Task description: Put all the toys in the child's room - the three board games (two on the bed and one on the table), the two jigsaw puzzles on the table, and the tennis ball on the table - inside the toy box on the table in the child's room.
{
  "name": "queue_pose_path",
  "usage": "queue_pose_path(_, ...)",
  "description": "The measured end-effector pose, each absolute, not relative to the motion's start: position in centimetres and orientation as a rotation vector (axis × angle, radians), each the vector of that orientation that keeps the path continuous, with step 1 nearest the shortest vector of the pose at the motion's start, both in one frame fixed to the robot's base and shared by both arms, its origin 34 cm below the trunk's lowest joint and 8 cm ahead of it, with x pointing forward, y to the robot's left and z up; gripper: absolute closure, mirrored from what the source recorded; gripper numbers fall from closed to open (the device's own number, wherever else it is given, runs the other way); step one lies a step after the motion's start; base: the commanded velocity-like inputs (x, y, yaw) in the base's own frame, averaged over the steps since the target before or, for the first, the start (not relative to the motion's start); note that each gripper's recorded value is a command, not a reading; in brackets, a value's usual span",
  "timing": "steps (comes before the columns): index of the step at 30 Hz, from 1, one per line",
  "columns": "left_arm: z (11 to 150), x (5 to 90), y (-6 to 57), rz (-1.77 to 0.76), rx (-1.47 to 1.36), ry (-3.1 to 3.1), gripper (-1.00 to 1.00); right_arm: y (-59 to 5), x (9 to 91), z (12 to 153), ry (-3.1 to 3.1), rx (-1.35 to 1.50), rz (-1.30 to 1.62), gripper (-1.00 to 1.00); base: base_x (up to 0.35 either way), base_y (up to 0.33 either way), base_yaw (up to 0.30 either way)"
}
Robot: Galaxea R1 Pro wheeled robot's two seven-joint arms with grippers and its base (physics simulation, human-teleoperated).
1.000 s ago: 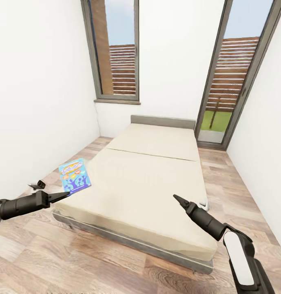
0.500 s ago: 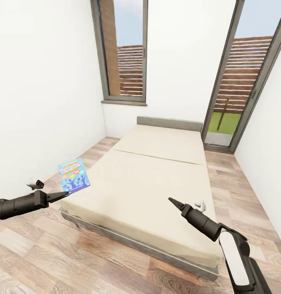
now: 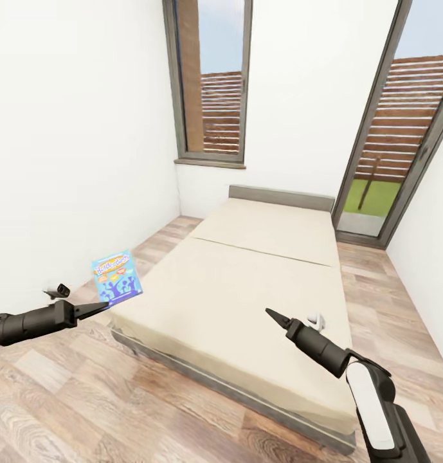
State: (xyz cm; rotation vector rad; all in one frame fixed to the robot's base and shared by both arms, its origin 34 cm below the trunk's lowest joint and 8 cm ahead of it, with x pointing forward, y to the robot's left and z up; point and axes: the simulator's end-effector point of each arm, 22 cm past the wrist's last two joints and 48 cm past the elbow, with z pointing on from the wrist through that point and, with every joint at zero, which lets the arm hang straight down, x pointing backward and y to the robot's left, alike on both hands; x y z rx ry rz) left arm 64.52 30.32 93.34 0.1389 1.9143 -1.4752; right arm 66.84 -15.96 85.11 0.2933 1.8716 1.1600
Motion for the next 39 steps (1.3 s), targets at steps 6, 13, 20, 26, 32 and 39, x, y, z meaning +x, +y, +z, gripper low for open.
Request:
queue_pose_path(6, 94.1, 64.6, 30.3, -1.474, 0.138, 1.922, 1.00, -14.0, 66.8, 84.9, 1.944, 0.250, 1.123, -1.00, 0.000, 0.000, 0.277)
queue_pose_path(13, 95.1, 64.8, 30.3, -1.476, 0.134, 1.924, 1.00, -13.9, 66.9, 85.2, 1.980, 0.258, 1.089, -1.00, 0.000, 0.000, 0.277)
queue_pose_path(20, 96.1, 64.9, 30.4, -1.476, 0.130, 1.927, 1.00, -13.5, 67.0, 86.0, 1.993, 0.250, 1.084, -1.00, 0.000, 0.000, 0.277)
queue_pose_path(26, 96.9, 65.0, 30.5, -1.476, 0.124, 1.931, 1.00, -13.1, 66.9, 86.1, 2.032, 0.239, 1.045, -1.00, 0.000, 0.000, 0.275)
queue_pose_path(32, 97.7, 65.1, 30.9, -1.470, 0.119, 1.940, 1.00, -12.8, 66.9, 86.5, 2.054, 0.231, 1.026, -1.00, 0.000, 0.000, 0.273)
queue_pose_path(39, 98.4, 65.0, 31.0, -1.489, 0.090, 1.967, 1.00, -12.7, 66.9, 87.2, 2.061, 0.235, 1.024, -1.00, 0.000, 0.000, 0.271)
